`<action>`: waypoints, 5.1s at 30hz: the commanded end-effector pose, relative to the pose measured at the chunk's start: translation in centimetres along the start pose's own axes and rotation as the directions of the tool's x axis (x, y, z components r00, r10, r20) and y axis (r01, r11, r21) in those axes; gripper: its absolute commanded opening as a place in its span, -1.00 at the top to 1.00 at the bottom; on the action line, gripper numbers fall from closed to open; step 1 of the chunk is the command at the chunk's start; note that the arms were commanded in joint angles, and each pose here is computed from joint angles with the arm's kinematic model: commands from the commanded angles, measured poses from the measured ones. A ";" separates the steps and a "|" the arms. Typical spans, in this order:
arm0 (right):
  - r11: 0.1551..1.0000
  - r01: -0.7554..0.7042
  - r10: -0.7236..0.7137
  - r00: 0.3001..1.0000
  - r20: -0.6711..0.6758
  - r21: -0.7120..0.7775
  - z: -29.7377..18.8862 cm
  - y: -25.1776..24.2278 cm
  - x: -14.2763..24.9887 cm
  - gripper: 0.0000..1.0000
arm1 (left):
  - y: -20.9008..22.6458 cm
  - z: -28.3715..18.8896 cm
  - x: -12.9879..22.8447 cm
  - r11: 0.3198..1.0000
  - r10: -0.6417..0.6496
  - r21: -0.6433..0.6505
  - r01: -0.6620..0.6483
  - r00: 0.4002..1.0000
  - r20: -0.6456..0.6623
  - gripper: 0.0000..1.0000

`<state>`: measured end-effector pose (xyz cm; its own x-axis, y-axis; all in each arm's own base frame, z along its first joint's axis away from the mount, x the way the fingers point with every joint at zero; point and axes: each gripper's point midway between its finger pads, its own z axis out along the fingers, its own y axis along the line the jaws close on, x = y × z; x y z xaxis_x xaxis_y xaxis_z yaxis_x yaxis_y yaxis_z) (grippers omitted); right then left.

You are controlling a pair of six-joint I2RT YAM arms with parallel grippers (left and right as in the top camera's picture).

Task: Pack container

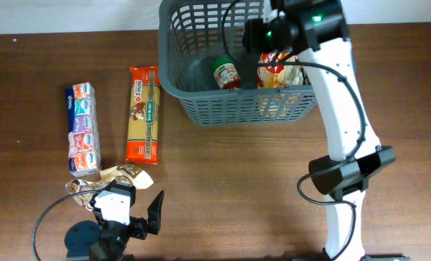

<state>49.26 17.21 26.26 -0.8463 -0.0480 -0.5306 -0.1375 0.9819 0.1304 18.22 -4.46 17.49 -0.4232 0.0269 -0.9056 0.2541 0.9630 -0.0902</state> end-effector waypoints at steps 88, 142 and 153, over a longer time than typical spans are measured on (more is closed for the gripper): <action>0.469 -0.709 0.803 0.590 0.079 0.528 -14.3 -40.7 16.6 -0.97 | -0.6 -0.2 -1.4 0.999 0.020 0.031 -0.021 0.998 0.054 -0.99; 0.465 -0.681 0.844 0.534 -0.051 0.566 -10.9 -40.2 20.2 -0.98 | 10.2 19.0 -8.6 0.967 -0.244 -0.203 0.151 0.770 -0.590 -0.99; 0.465 -0.681 0.844 0.534 -0.051 0.566 -10.9 -40.2 20.2 -0.97 | 9.1 21.9 -4.3 0.973 -0.194 -0.229 0.043 0.693 -0.695 -0.99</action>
<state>32.17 -25.19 19.40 -0.6031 0.7870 -0.1301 0.7968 0.6020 -0.0517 40.92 -1.39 12.43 -0.9411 -0.0031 -0.3380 0.0284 0.9957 -0.0883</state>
